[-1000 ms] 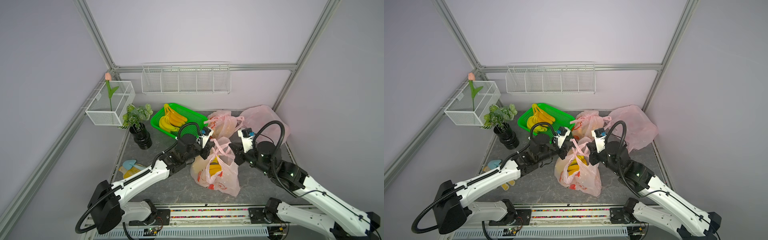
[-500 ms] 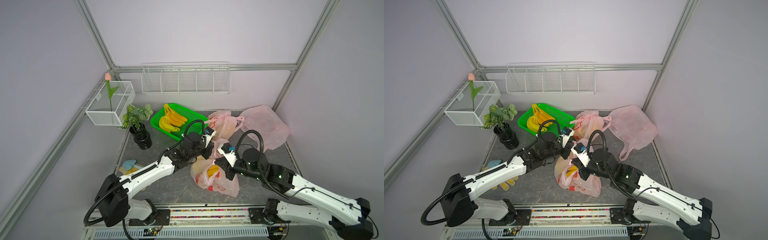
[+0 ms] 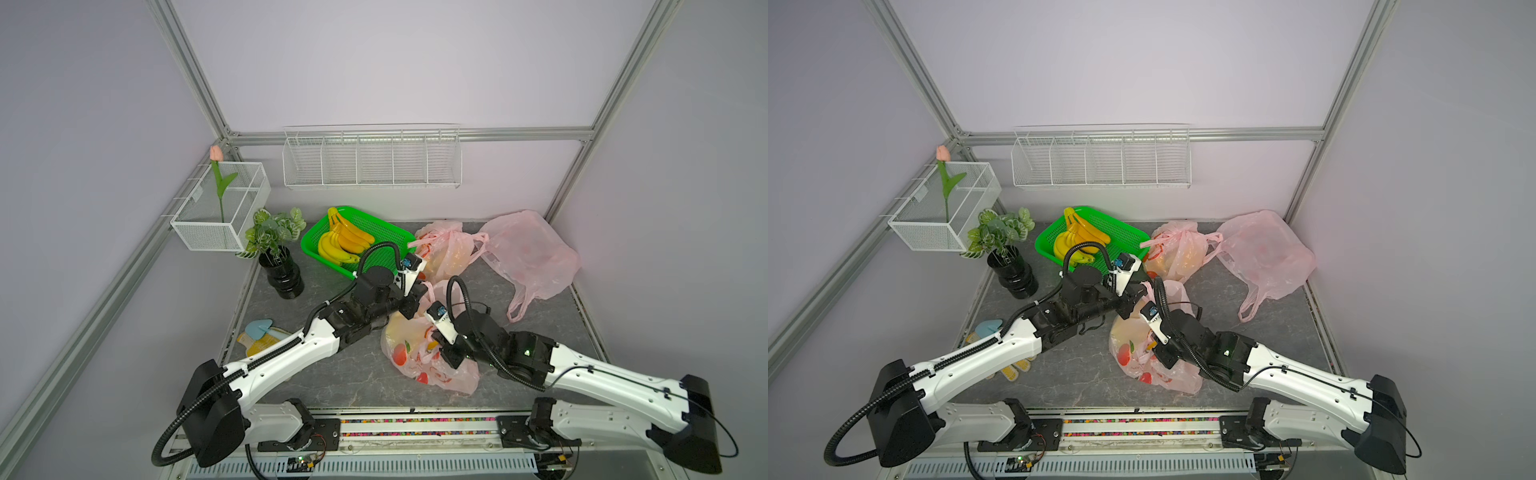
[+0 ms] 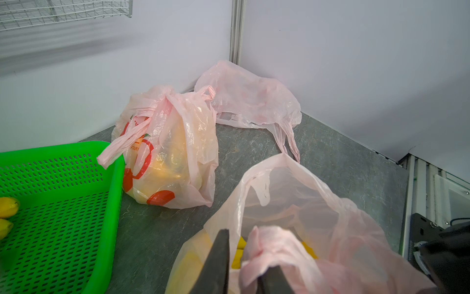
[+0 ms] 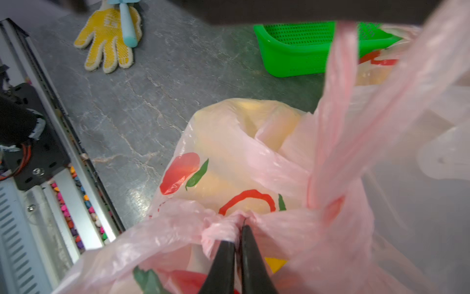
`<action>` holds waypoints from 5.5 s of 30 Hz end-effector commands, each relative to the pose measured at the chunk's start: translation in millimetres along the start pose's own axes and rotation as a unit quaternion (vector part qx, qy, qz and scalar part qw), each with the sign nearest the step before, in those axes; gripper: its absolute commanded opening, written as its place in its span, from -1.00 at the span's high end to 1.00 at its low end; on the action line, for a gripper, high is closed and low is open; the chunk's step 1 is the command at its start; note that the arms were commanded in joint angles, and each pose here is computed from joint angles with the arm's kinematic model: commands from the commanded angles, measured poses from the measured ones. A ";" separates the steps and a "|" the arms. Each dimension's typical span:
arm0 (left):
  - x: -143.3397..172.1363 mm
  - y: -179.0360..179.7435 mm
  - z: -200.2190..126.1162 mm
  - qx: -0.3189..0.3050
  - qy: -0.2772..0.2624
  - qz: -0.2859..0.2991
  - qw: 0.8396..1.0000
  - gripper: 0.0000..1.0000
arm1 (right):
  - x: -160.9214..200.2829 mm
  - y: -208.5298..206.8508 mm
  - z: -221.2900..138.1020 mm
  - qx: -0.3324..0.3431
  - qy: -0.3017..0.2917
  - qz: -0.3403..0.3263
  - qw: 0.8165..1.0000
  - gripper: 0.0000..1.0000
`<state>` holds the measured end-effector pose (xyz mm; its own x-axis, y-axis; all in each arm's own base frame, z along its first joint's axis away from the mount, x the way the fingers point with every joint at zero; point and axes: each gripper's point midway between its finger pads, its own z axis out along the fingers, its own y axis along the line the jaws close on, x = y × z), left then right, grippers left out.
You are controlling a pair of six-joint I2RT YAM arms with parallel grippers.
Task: Place the banana into a plastic bag & tie a knot
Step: Cross the plastic bag at the center of the board.
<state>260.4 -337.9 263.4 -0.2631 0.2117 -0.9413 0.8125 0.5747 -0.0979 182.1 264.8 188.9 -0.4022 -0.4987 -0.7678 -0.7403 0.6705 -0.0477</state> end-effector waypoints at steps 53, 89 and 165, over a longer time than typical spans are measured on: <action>78.1 -37.9 12.9 0.144 0.129 0.075 0.978 0.09 | -3.5 -15.9 -17.4 0.011 -0.096 0.024 0.995 0.75; 54.7 -59.2 -7.5 0.193 0.050 0.054 0.978 1.00 | -17.1 -55.4 -1.4 0.136 -0.119 0.043 0.983 0.75; 21.3 -22.8 0.8 0.006 0.056 0.065 0.996 0.20 | -35.9 -63.5 13.2 -0.031 -0.275 0.212 0.937 0.86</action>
<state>227.2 -348.3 238.8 -0.2155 0.3563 -0.9092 0.8702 0.4925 -0.0133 251.2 245.0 201.1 -0.3591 0.1655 -0.9185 -0.5933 0.7192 0.3616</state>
